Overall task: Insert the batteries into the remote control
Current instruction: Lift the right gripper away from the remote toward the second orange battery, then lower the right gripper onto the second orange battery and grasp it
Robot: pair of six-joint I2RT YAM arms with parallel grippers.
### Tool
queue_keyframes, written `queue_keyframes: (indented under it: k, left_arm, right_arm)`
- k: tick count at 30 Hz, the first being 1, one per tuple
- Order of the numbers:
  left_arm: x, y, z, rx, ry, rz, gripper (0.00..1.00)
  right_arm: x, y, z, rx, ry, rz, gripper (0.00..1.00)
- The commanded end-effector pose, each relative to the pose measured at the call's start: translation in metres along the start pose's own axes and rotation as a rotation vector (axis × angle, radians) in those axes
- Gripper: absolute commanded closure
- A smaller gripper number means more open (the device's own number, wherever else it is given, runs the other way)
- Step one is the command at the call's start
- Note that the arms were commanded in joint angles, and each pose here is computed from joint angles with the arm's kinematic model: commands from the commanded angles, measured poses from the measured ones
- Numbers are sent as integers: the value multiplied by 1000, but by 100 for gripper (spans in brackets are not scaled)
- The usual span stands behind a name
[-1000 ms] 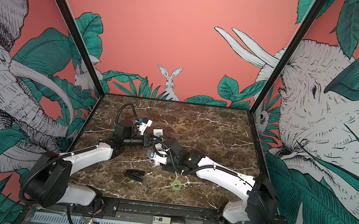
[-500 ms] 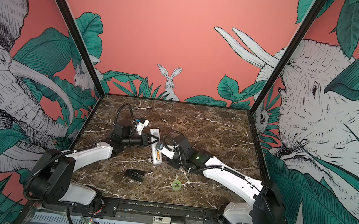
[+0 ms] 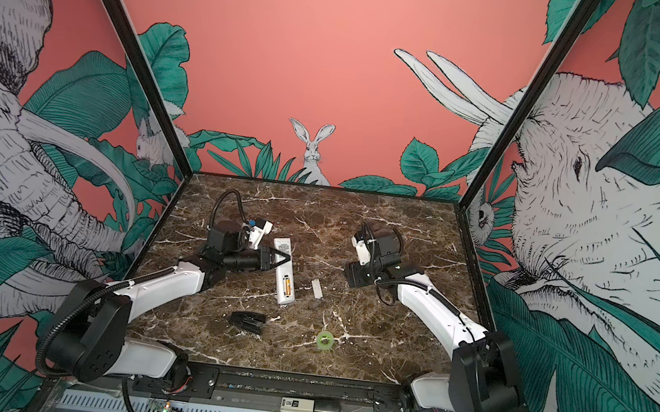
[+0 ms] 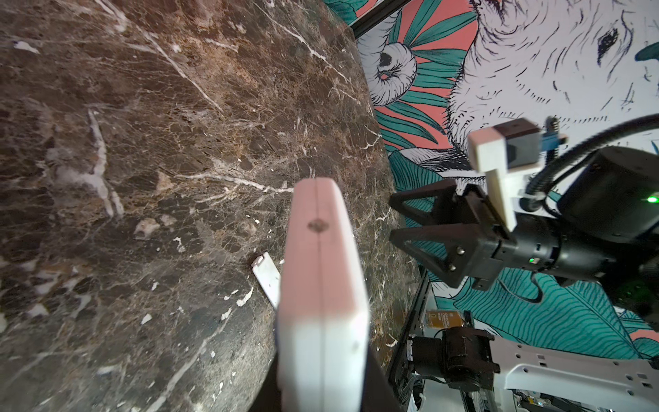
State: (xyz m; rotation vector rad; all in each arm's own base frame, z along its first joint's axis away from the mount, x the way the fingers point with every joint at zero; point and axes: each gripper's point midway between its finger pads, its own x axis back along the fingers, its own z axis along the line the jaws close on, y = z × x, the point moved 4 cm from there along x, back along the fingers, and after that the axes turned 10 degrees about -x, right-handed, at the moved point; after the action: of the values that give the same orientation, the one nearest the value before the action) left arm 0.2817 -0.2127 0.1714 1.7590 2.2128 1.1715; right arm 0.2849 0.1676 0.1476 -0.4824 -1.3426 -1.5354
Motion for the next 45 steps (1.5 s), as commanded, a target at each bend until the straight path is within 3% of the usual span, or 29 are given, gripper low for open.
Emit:
queue_keyframes:
  k: [1,15,28,45]
  left_arm:
    - [6,0,-5,-35,-10,-19,100]
    - [-2,-4,2,-73,-24,-6,100]
    - [3,-4,0,-152,-9,-7,100]
    - [1,-7,4,-160,-6,-14,100]
  right_arm:
    - [-11,-5,-4,-99,25,27,32]
    - [-44,-15,-30,-220,-35,79,36]
    - [-64,-23,-39,-267,-90,151,42]
    - [-79,-21,-43,-273,-132,164,50]
